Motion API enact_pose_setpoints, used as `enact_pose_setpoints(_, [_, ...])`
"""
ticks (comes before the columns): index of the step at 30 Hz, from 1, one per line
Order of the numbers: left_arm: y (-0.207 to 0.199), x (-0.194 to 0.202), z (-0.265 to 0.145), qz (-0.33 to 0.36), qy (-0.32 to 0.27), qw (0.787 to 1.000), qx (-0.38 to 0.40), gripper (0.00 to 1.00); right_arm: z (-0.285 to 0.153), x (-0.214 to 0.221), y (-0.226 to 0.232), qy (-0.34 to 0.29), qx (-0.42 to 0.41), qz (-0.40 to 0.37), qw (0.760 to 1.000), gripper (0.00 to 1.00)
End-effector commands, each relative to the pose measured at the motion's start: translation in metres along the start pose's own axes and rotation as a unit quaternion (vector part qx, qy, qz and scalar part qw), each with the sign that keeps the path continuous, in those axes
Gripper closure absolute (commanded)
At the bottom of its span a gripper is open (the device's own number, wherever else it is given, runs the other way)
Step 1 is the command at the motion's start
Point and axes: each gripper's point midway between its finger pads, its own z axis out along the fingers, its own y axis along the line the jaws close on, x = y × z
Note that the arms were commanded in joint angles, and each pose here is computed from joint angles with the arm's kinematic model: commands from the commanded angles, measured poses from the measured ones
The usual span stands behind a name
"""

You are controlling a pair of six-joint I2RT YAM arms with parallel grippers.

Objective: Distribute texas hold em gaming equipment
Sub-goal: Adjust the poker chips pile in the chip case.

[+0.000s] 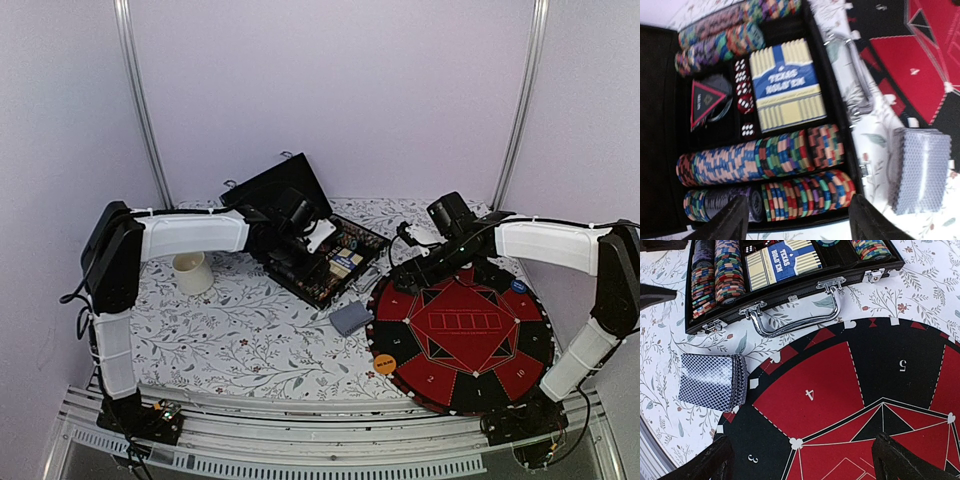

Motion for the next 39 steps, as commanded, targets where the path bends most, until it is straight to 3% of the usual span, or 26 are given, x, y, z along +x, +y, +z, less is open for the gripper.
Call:
enact_pose_setpoints(1, [-0.025, -0.009, -0.006, 0.031, -0.026, 0.999, 0.032, 0.28, 0.003, -0.001, 0.001, 0.001, -0.008, 0.0, 1.0, 0.02])
enact_pose_setpoints(13, [-0.038, 0.015, 0.024, 0.035, 0.021, 0.998, 0.056, 0.4, 0.005, 0.005, 0.001, 0.007, -0.01, -0.002, 1.0, 0.02])
enact_pose_setpoints(19, [-0.03, 0.023, 0.032, 0.034, 0.036, 0.998, 0.035, 0.41, 0.006, 0.005, 0.001, 0.008, -0.012, -0.002, 1.0, 0.02])
enact_pose_setpoints(25, [-0.014, 0.028, 0.036, 0.03, 0.048, 0.998, -0.003, 0.48, 0.005, 0.005, 0.001, 0.007, -0.012, -0.002, 1.0, 0.02])
enact_pose_setpoints(33, [-0.009, 0.039, 0.036, 0.036, 0.065, 0.997, -0.014, 0.47, 0.005, 0.006, 0.002, 0.008, -0.013, -0.003, 1.0, 0.02])
enact_pose_setpoints(39, [-0.014, 0.023, 0.025, 0.029, 0.039, 0.999, 0.002, 0.47, 0.006, 0.008, 0.003, 0.013, -0.018, -0.002, 1.0, 0.02])
